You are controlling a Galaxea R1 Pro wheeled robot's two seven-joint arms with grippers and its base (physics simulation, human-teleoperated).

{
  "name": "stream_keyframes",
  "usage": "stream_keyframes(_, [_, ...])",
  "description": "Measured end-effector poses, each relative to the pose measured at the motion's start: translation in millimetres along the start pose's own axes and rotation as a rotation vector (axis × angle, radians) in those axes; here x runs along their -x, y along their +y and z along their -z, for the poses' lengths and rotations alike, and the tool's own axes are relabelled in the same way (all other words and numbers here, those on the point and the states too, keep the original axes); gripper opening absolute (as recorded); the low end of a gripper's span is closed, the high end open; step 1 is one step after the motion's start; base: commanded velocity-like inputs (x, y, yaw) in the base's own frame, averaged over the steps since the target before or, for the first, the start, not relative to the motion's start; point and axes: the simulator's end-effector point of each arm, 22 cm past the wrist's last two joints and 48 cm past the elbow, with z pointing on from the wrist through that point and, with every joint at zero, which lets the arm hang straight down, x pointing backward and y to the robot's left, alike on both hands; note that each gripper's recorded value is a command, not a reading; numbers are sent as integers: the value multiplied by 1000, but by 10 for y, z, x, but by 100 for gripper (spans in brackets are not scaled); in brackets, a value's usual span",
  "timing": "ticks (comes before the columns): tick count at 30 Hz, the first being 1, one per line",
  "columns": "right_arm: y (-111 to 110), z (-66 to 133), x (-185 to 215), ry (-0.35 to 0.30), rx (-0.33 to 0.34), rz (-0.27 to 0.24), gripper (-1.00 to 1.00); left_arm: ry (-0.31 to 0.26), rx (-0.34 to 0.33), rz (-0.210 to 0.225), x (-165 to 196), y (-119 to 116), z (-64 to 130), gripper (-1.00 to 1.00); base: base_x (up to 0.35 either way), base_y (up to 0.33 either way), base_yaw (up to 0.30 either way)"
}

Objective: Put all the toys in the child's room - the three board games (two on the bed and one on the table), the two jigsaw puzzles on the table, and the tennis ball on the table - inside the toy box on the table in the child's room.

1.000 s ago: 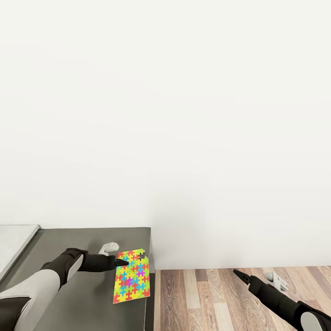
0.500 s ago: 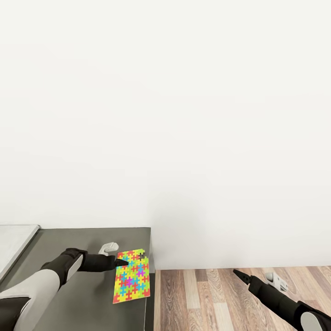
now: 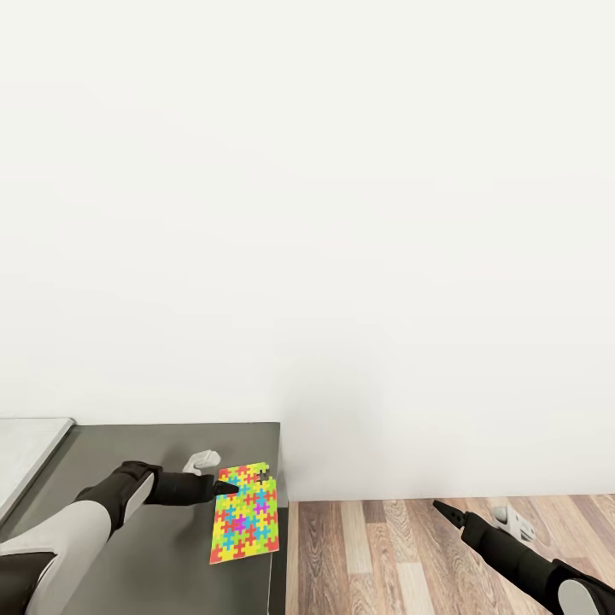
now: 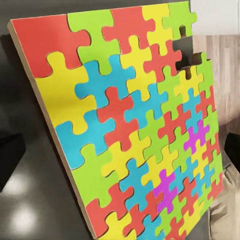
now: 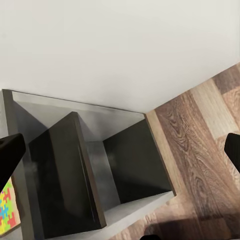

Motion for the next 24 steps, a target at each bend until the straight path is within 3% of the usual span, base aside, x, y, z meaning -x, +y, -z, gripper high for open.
stream_keyframes(7, [0, 0, -1, 0, 0, 0, 100, 4, -85, -2, -8, -188, 8, 100, 0, 0, 0])
stream_keyframes(24, [0, 0, 0, 0, 0, 0, 100, 5, -103, -2, -15, -226, 9, 100, 0, 0, 0])
